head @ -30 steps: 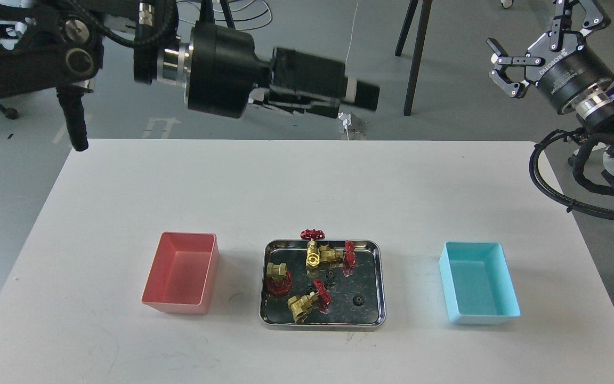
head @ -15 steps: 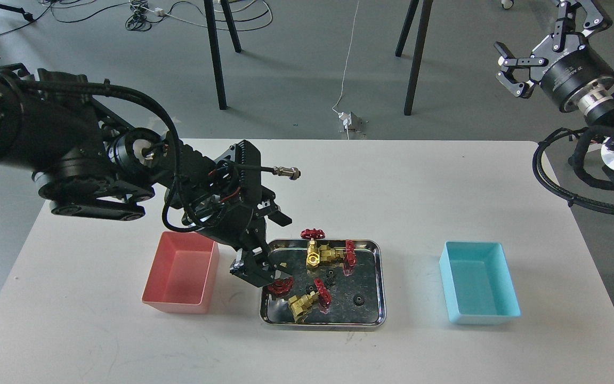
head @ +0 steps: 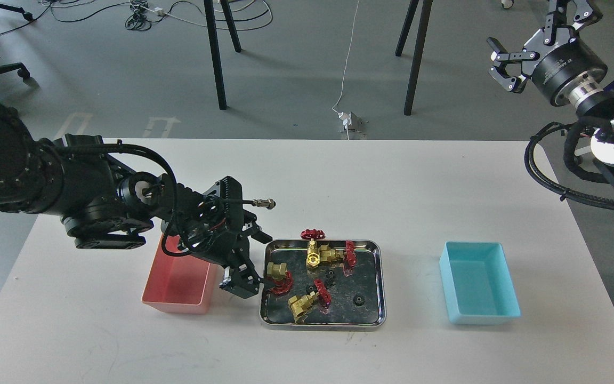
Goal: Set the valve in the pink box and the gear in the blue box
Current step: 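Lower the left gripper and grasp a red-handled brass valve in the tray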
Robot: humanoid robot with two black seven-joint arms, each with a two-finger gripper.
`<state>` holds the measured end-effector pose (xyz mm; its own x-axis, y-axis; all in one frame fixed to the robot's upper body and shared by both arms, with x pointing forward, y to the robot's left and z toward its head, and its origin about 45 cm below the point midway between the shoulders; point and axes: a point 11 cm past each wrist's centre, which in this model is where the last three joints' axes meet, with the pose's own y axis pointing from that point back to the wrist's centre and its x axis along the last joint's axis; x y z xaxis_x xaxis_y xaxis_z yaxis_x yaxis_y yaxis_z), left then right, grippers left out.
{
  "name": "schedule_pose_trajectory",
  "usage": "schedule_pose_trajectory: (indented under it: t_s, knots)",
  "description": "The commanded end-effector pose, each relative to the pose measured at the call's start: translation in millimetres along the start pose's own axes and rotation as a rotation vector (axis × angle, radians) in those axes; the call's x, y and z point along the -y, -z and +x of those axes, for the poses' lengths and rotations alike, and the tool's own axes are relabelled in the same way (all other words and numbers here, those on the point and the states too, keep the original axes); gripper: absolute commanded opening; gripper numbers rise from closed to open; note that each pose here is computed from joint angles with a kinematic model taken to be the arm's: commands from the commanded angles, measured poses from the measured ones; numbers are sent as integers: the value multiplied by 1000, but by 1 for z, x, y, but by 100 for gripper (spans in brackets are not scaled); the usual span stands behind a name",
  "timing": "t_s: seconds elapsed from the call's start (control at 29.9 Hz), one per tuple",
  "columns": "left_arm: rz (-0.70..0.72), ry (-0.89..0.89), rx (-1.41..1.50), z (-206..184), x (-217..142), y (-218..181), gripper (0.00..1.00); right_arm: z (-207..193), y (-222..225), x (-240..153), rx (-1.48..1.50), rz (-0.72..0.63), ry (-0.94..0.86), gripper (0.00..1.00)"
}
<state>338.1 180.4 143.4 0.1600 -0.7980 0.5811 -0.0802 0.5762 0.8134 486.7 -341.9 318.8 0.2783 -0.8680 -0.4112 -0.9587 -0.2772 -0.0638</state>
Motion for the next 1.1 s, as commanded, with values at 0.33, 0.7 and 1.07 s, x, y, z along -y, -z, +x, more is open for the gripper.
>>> schedule_pose_trajectory:
  t_s: [0.33,0.7,1.07]
  knots:
    - [14,-49,-7,3,22,3,89,7,12,6,-23,-8,-82,100]
    - [-2,-43,-26,-12,38,-6,70,8,7,5,-19,-18,-82,100]
    - [14,-63,16,-13,34,0,43,13,0,0,-15,-32,-92,100]
